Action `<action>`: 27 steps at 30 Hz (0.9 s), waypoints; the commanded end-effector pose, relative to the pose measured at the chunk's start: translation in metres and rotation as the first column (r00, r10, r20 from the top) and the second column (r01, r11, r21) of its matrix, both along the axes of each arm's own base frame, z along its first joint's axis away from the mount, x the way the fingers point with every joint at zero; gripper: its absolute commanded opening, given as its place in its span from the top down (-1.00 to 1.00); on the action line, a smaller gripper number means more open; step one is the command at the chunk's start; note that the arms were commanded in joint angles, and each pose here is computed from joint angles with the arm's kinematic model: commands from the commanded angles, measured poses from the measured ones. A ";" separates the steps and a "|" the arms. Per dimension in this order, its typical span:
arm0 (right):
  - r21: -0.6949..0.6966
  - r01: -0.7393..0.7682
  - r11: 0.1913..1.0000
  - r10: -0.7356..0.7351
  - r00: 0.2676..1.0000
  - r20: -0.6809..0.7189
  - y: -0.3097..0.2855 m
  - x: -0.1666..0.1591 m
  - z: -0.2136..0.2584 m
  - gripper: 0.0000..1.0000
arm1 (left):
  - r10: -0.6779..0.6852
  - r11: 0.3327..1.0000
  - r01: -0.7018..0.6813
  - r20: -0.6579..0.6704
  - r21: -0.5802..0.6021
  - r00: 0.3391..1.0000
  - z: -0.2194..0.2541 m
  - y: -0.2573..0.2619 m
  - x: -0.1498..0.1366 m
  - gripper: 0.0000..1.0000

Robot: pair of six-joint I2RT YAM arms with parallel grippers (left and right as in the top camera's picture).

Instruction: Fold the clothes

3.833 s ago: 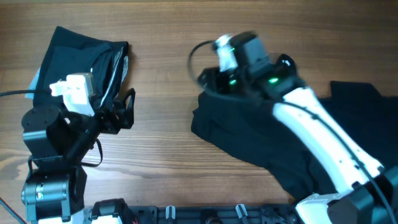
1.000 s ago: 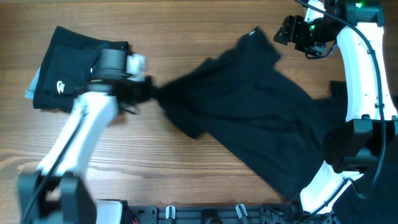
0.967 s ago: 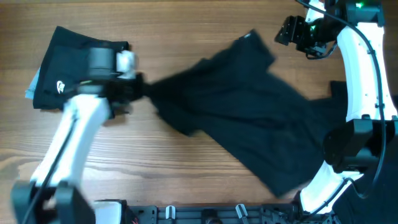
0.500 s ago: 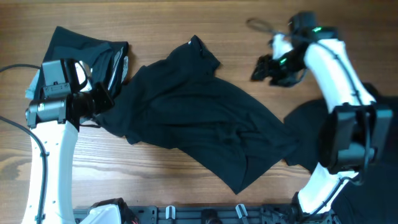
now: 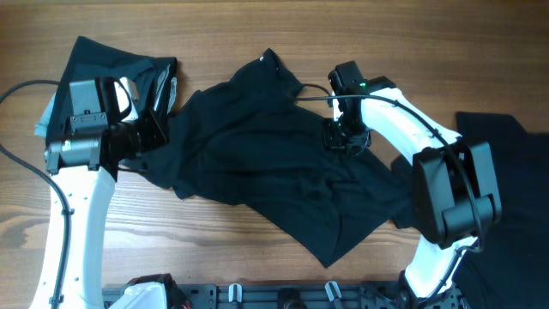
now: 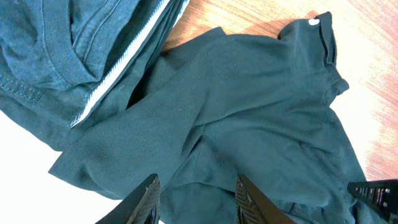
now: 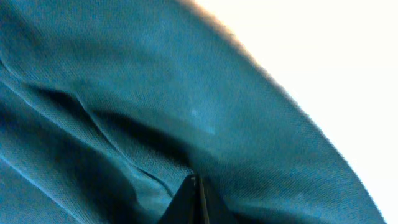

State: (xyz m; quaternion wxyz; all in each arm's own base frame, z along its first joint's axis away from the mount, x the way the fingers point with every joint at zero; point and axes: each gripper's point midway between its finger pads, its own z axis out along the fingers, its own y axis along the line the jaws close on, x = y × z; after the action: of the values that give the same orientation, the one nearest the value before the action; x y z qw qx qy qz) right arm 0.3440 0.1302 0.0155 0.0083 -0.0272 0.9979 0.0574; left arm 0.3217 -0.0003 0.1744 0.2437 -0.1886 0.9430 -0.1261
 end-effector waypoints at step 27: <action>0.177 0.088 0.980 -0.096 0.995 0.037 -0.008 0.009 0.013 -0.31 | -0.115 0.993 0.115 0.044 0.011 0.992 0.003 -0.028 0.011 -0.22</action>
State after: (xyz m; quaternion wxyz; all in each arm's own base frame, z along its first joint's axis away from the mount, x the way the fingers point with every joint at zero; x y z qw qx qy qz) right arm 0.3611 0.1127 0.0491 0.0347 0.0255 0.9898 0.1361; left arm 0.3317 -0.0266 0.1779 0.2574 -0.1452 0.9449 -0.1408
